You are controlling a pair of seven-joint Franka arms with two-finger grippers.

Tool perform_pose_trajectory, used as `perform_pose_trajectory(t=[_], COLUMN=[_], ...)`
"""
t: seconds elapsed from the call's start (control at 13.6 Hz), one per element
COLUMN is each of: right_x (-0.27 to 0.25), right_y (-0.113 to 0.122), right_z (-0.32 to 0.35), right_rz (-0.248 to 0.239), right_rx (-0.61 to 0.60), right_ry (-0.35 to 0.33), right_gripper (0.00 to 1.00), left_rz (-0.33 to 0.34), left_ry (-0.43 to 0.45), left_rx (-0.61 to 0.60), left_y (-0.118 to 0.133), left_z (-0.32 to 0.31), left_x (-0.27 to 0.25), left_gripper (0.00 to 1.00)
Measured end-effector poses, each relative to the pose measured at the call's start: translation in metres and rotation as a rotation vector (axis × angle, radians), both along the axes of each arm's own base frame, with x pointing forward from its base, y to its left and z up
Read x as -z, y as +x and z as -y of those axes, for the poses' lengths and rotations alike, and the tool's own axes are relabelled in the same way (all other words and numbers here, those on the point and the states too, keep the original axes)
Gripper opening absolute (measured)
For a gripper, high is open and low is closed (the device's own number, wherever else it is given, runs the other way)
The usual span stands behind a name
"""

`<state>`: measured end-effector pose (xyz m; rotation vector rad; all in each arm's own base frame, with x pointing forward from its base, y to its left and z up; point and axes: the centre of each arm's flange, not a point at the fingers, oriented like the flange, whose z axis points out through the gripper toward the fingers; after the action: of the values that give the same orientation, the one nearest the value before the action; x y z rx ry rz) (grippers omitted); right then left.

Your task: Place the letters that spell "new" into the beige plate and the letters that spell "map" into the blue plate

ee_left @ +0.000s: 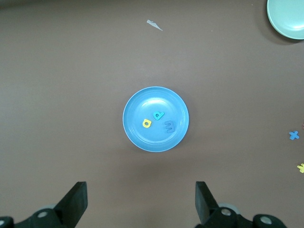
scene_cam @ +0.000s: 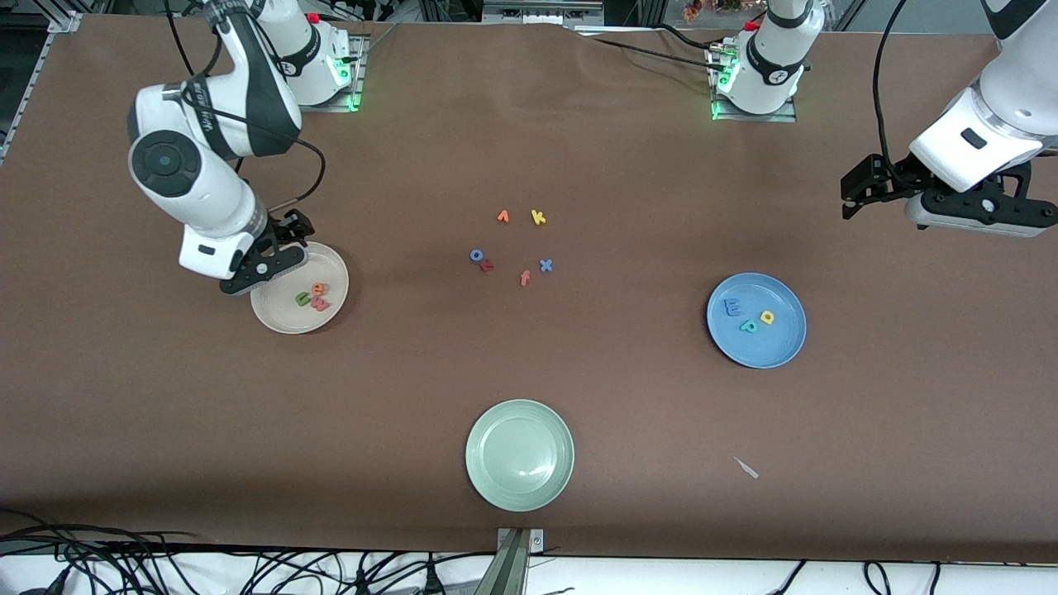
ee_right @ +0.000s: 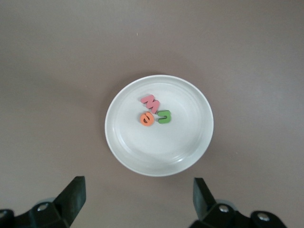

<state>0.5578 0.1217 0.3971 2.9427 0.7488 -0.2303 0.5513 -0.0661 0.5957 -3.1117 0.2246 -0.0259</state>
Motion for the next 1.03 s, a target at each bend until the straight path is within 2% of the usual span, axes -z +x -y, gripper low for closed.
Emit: perform_pose_trajectory(t=[0.22, 0.44, 0.66, 0.81, 1.03], right_x=[-0.068, -0.107, -0.143, -0.173, -0.21], right_y=[0.036, 0.049, 0.048, 0.043, 0.017], right_z=[0.014, 0.018, 0.042, 0.069, 0.08], right_rz=[-0.044, -0.022, 0.017, 0.046, 0.064], right_rx=[0.064, 0.09, 0.148, 0.208, 0.253], right_ry=[-0.015, -0.005, 0.038, 0.095, 0.149], right_gripper=[1.0, 1.0, 1.0, 1.0, 1.0], left_rz=[-0.011, -0.018, -0.02, -0.019, -0.018], left_ry=[0.001, 0.002, 0.002, 0.002, 0.002], left_rx=[-0.016, -0.02, -0.02, -0.019, -0.018], left_y=[0.0, -0.001, -0.001, -0.001, -0.001], left_z=[-0.009, -0.011, -0.011, -0.01, -0.01], left_x=[0.001, 0.001, 0.002, 0.002, 0.001], left_gripper=[1.0, 1.0, 1.0, 1.0, 1.0])
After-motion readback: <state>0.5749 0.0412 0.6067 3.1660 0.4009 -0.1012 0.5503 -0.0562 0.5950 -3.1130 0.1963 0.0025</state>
